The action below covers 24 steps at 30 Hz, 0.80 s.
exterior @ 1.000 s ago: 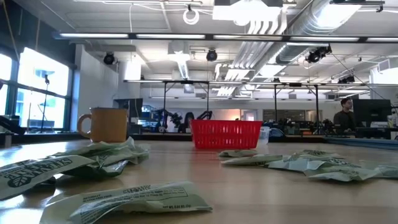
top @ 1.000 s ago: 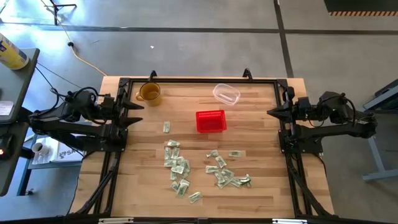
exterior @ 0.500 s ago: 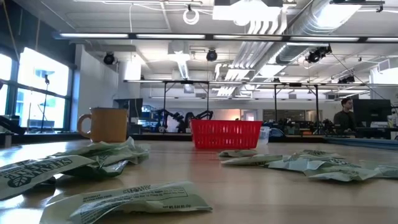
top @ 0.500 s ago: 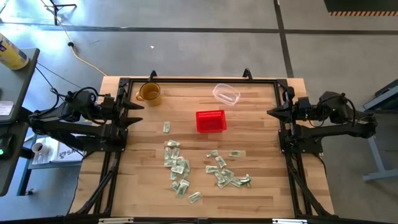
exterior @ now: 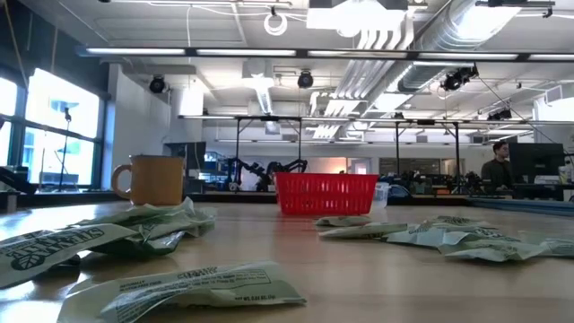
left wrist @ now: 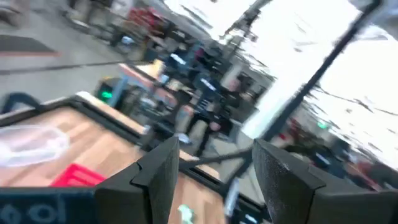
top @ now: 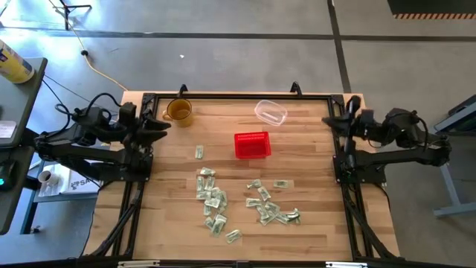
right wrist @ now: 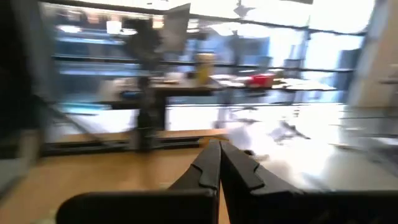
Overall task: Pick and place items into bin
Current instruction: Put the white packet into the red basket
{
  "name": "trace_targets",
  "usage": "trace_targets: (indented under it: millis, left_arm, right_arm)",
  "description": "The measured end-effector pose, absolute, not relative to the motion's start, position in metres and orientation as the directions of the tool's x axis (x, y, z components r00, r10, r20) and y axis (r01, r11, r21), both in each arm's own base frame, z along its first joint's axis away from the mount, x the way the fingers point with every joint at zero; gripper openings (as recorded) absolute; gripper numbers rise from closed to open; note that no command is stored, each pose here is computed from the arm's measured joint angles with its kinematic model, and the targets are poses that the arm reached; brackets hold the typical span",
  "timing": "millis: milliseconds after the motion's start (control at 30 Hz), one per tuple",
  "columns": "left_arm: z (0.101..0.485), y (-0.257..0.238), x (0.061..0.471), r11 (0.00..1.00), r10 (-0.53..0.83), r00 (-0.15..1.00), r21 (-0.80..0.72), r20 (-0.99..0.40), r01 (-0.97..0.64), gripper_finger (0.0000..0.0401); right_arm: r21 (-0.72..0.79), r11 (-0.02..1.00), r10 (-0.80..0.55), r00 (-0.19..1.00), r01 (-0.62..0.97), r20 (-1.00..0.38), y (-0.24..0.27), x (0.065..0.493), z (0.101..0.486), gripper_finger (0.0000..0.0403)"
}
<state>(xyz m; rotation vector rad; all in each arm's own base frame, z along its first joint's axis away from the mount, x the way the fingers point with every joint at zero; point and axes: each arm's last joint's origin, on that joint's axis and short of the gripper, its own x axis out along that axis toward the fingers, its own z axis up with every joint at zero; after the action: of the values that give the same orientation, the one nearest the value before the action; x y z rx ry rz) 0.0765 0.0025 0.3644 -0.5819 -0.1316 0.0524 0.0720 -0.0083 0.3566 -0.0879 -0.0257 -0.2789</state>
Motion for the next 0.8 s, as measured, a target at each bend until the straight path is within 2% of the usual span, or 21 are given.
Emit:
trace_targets:
  millis: [133,233,400,567,633,700,800]
  left_arm:
    - [0.364,0.004,0.078,0.805,0.145,0.984,-0.591,0.101,-0.057,0.0237]
    - [0.363,0.004,0.084,0.767,0.147,0.986,-0.639,0.081,-0.062,0.0237]
    - [0.357,0.005,0.102,0.665,0.186,0.983,-0.737,0.009,-0.119,0.0237]
    - [0.348,0.005,0.128,0.537,0.165,0.982,-0.827,-0.088,-0.165,0.0237]
    - [0.343,0.005,0.138,0.48,0.163,0.978,-0.856,-0.128,-0.192,0.0237]
    - [0.338,0.004,0.148,0.469,0.137,0.976,-0.857,-0.167,-0.213,0.0237]
    - [0.332,0.002,0.158,0.472,0.076,0.974,-0.853,-0.212,-0.222,0.0237]
  right_arm:
    - [-0.106,0.915,-0.388,0.921,0.39,0.034,-0.012,0.071,0.356,0.0]
    - [-0.011,0.903,-0.427,0.9,0.429,0.091,-0.013,0.074,0.363,0.0]
    - [0.255,0.918,-0.348,0.926,0.304,0.148,-0.01,0.076,0.369,0.0]
    - [0.422,0.881,-0.325,0.921,0.213,0.214,-0.01,0.082,0.376,0.0]
    - [0.453,0.877,-0.286,0.932,0.161,0.222,-0.009,0.086,0.377,0.0]
    - [0.454,0.88,-0.26,0.941,0.139,0.217,-0.008,0.091,0.377,0.0]
    - [0.427,0.875,-0.348,0.911,0.229,0.223,-0.011,0.095,0.379,0.0]
